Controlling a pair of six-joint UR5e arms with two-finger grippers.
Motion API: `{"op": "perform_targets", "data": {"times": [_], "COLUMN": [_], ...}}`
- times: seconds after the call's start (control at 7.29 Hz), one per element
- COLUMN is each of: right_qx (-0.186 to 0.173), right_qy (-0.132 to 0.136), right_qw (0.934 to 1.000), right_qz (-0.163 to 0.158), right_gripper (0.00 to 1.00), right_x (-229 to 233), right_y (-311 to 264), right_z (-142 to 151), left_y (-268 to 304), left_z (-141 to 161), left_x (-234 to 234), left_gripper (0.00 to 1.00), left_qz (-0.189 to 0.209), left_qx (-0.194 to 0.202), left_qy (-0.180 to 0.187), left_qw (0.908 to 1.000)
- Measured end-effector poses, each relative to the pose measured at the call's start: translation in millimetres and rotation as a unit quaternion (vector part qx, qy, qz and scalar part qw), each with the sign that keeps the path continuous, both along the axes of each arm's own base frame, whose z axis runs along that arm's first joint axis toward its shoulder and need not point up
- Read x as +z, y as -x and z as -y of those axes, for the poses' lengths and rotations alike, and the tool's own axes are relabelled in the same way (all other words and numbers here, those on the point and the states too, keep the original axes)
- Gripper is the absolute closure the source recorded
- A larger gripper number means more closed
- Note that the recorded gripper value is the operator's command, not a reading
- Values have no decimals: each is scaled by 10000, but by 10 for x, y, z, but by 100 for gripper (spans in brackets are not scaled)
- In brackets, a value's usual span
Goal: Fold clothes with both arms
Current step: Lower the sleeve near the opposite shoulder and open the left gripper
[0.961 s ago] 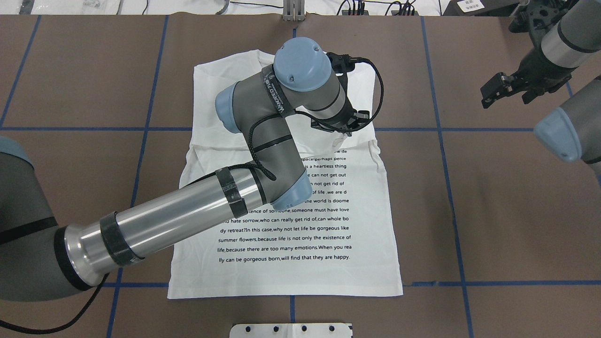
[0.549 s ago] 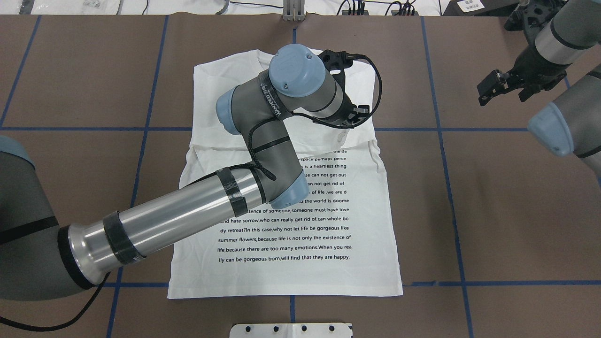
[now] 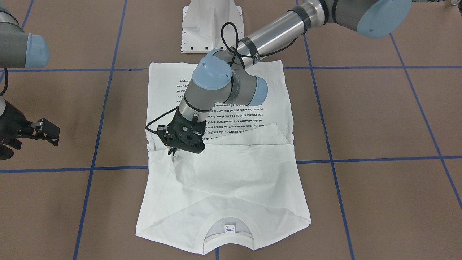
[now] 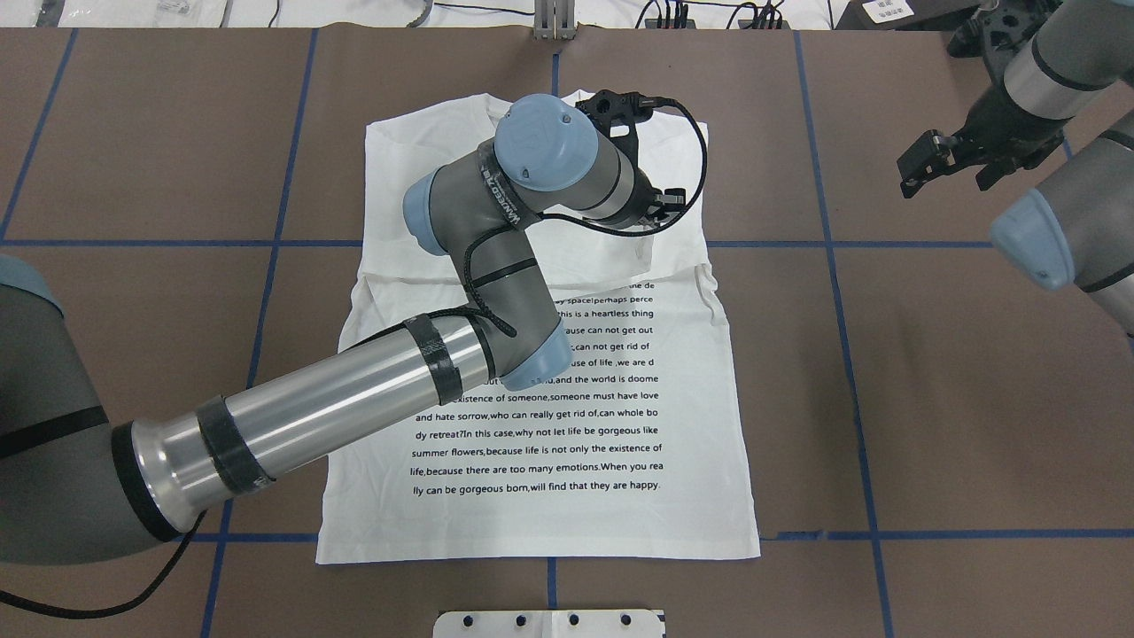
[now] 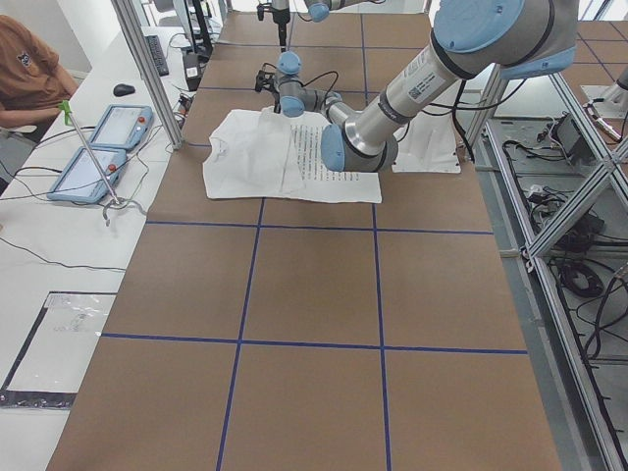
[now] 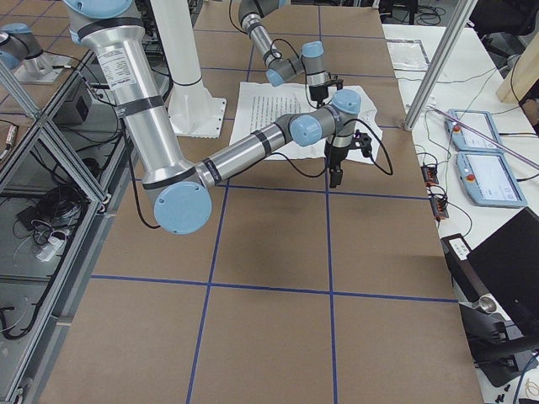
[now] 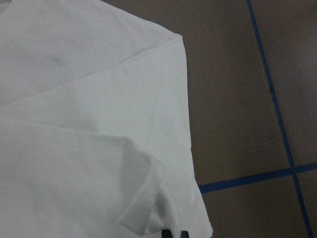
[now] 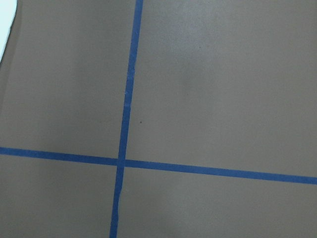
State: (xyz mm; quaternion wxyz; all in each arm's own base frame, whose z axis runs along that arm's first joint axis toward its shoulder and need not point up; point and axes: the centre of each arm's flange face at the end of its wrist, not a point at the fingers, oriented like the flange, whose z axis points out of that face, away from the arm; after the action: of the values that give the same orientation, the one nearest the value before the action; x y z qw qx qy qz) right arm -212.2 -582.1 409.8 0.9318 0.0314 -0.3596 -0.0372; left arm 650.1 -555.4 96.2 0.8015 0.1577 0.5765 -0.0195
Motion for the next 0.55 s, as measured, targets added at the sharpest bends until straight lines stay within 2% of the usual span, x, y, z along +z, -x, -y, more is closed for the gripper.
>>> {"op": "perform_targets", "data": {"times": [0.55], "right_qx": [9], "right_qy": [-102], "right_qw": [9999], "right_qz": [63], "right_gripper": [0], "right_x": [187], "right_y": [52], "right_z": [109], "left_y": [14], "left_z": [-22], "left_x": [-73], "left_gripper": [0], "left_qz": [-105], "left_qx": [-2], "left_qy": [-67], "left_qw": [9999]}}
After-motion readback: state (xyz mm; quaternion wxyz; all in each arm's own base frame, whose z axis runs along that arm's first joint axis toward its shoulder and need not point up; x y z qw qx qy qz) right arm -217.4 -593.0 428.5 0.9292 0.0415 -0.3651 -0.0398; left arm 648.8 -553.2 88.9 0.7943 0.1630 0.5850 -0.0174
